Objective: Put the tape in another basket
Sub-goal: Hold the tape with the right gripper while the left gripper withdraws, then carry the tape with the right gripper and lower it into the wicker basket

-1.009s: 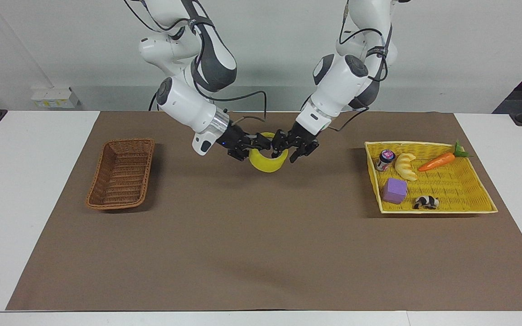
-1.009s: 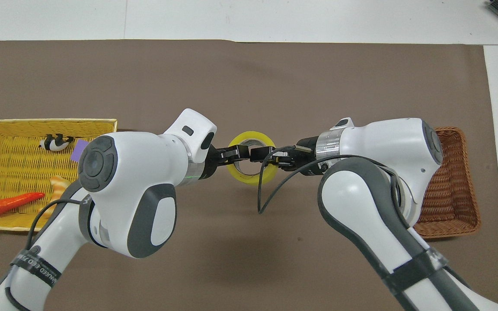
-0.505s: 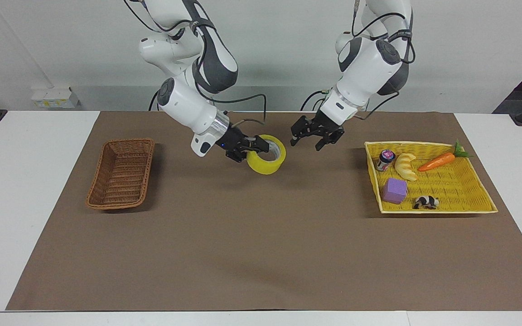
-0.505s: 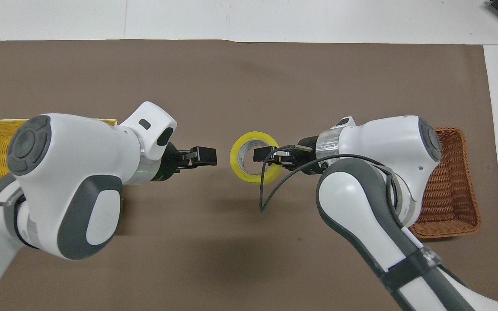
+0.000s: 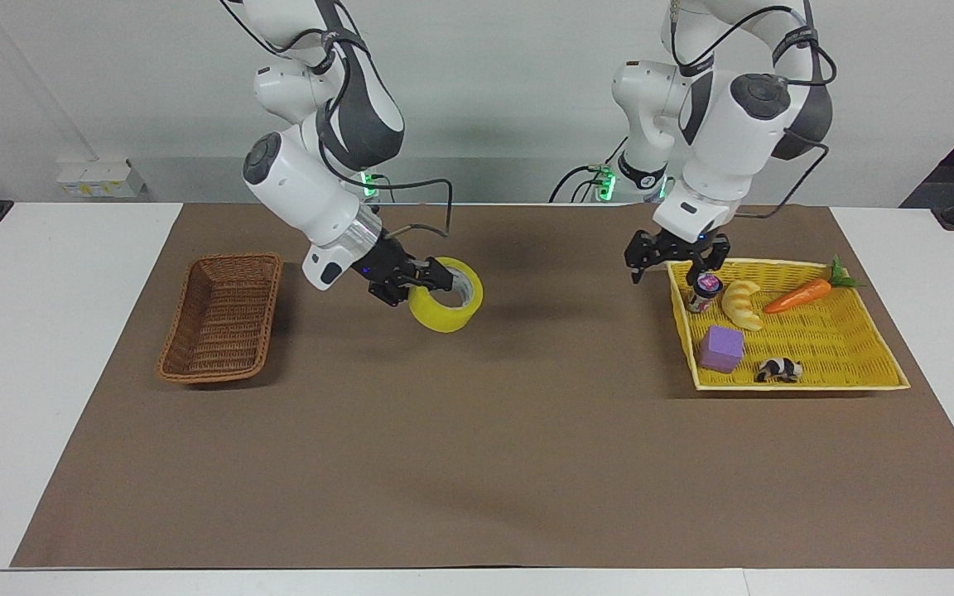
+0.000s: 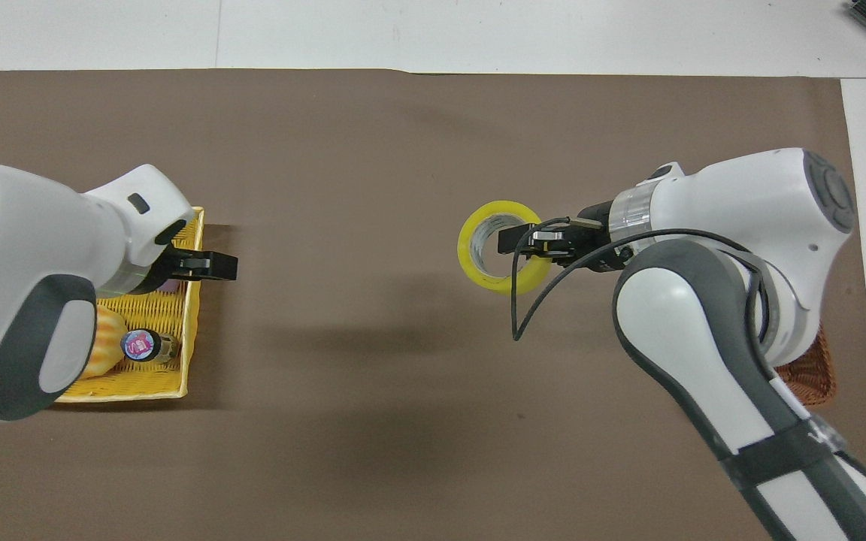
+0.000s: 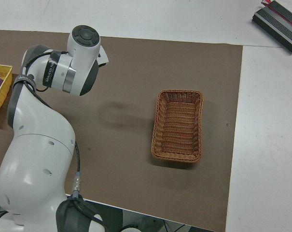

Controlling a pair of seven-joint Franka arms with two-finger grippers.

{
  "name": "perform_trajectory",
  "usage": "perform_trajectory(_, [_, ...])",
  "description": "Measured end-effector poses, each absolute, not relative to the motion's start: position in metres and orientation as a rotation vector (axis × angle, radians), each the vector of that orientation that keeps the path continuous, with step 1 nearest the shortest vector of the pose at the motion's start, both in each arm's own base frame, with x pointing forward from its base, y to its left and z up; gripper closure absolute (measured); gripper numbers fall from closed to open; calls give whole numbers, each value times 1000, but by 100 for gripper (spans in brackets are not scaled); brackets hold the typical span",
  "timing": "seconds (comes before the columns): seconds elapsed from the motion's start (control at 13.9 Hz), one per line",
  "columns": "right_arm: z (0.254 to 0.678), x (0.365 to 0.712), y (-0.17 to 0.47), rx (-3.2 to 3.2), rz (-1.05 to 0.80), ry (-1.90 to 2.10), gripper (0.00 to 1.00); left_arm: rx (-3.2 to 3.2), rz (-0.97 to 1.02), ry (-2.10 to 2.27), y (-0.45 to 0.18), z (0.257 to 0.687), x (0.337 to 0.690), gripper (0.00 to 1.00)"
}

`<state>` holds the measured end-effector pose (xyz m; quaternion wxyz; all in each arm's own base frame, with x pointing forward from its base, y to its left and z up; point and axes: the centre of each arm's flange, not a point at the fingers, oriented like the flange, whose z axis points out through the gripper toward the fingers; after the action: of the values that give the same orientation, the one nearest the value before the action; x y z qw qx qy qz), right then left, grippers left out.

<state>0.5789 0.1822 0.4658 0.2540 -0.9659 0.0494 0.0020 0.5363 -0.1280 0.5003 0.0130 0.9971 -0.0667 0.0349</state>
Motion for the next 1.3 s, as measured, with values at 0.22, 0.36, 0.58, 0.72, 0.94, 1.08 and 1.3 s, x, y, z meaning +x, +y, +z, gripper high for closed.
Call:
perform_trajectory(0.22, [497,585,160,-2732,38,80,100,3109,185,-283,-60,533,552,0])
perform_trajectory(0.36, [520,584,136,-2874,65,15,100,3111,199,-348,-31,570,553,0])
perform_trajectory(0.58, [543,582,110,-3004,67,0,100,3117,234,-378,1,638,548,0])
perform_trajectory(0.72, [548,579,100,-3092,60,90,100,3121,237,-367,10,665,543,0])
perform_trajectory(0.94, [544,577,86,-3124,89,281,100,3126,179,-363,11,677,551,0])
perform_trajectory(1.08, [530,570,53,-3122,140,368,100,3129,161,-362,11,677,557,0])
perform_trajectory(1.3, [502,555,-11,-3100,231,525,100,3129,149,-350,15,677,554,0])
